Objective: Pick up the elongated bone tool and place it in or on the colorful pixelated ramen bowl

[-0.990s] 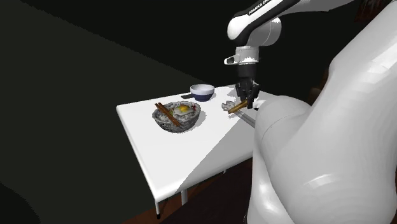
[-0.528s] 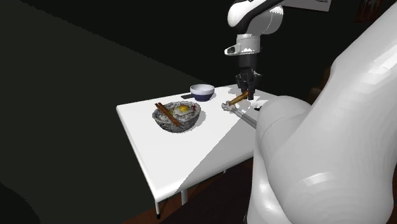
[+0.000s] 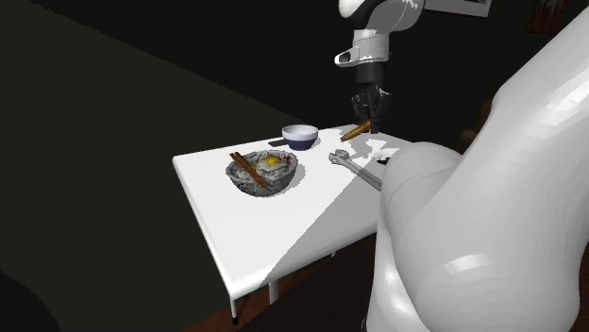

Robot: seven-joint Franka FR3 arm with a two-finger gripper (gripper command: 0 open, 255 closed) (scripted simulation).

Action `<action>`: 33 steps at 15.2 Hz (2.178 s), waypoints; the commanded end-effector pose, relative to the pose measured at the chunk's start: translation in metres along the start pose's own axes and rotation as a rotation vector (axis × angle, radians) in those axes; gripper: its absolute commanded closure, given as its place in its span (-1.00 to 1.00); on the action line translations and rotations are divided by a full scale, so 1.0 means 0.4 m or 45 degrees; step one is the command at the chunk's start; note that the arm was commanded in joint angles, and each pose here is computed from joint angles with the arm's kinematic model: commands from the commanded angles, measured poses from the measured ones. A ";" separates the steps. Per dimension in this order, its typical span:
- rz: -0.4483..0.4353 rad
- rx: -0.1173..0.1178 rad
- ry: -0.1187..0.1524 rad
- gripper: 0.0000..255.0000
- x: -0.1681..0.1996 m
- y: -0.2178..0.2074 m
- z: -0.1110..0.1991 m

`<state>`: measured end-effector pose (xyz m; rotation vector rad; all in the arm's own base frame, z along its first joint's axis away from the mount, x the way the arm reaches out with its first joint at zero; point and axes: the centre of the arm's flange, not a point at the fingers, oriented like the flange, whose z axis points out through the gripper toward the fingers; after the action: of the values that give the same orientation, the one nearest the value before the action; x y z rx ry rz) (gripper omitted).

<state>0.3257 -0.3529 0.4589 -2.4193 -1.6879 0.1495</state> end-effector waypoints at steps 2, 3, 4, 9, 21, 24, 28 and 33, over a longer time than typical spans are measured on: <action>0.000 0.000 0.000 1.00 0.003 -0.007 -0.040; 0.000 0.000 0.000 1.00 0.004 -0.010 -0.053; 0.000 0.000 0.000 1.00 0.004 -0.013 -0.066; 0.000 0.000 0.000 1.00 0.132 0.019 -0.079; 0.000 0.000 0.000 1.00 0.515 0.118 -0.099; 0.000 0.000 0.000 1.00 0.610 0.143 -0.104; 0.000 0.000 0.000 1.00 0.698 0.169 -0.096; 0.000 0.000 0.000 1.00 0.696 0.183 -0.031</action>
<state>0.4922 -0.1169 0.4683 -2.4186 -1.6880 0.1500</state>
